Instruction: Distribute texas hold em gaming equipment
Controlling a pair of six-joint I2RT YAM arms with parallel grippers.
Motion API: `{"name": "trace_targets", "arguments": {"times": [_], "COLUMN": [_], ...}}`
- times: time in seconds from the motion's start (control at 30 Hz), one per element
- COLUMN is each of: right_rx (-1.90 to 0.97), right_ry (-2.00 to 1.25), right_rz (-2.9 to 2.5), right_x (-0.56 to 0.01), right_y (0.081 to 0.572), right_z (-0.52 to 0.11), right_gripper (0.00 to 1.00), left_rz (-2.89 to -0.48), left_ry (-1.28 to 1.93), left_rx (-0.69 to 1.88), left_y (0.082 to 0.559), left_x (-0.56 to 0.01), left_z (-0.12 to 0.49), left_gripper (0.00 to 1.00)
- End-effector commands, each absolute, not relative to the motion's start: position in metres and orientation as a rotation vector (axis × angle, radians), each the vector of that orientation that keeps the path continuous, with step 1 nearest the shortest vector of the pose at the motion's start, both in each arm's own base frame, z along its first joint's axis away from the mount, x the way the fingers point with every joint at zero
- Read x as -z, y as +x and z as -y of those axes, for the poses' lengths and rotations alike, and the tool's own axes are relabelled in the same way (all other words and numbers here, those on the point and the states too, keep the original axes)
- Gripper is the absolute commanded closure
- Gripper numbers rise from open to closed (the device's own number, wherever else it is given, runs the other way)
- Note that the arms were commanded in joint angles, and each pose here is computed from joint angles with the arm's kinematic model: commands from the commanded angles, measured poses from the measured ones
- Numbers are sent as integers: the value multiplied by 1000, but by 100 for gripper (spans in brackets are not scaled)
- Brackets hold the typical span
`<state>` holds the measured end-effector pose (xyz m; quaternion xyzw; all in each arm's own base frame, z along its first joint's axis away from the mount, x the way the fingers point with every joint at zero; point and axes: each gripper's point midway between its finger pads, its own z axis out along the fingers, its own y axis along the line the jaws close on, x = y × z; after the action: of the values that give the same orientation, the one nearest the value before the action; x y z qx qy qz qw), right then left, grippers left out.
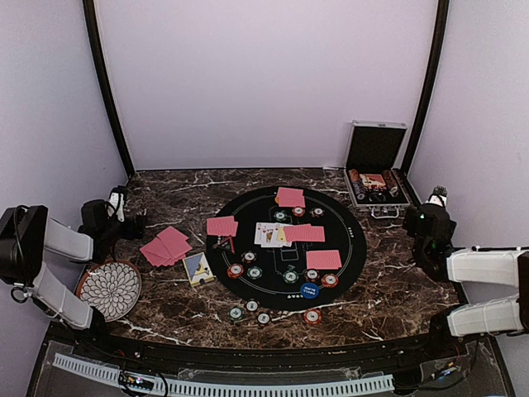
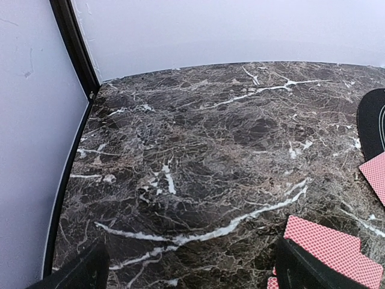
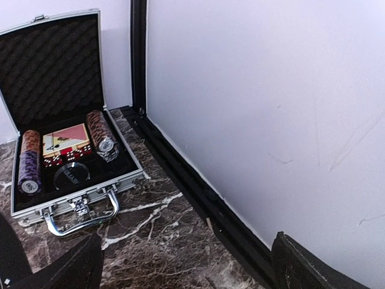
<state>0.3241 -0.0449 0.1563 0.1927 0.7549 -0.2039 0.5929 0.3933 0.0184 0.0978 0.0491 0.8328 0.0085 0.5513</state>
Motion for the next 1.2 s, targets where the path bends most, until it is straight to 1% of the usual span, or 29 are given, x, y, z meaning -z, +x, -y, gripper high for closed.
{"name": "trace_targets", "arguments": {"times": [0.0, 0.37, 0.5, 0.53, 0.57, 0.73, 0.77, 0.9, 1.17], "right_rx": [463, 439, 445, 448, 446, 433, 422, 418, 334], "right_ry": [521, 480, 442, 431, 422, 423, 414, 344, 247], "right_rz": [-1579, -1548, -1549, -1540, -1535, -1502, -1500, -1523, -1517], "right_x": [-185, -170, -166, -168, -169, -168, -167, -162, -164], "right_y": [326, 339, 342, 342, 343, 340, 342, 350, 350], "right_z": [58, 51, 48, 47, 46, 48, 47, 41, 29], "right_gripper": [1, 1, 1, 1, 2, 2, 1, 1, 1], "left_rz": [-1832, -1788, -1687, -1699, -1669, -1674, -1648, -1666, -1686], "left_ry": [90, 86, 106, 113, 122, 133, 134, 76, 57], "left_rx": [11, 62, 81, 85, 79, 66, 60, 29, -25], "left_y": [393, 391, 385, 384, 382, 374, 374, 377, 383], "left_x": [-127, -132, -142, -133, -135, -125, -130, -128, -127], "left_z": [-15, -9, -2, -1, 1, 5, 5, -4, -5], "left_gripper": [1, 1, 1, 1, 1, 1, 1, 1, 1]}}
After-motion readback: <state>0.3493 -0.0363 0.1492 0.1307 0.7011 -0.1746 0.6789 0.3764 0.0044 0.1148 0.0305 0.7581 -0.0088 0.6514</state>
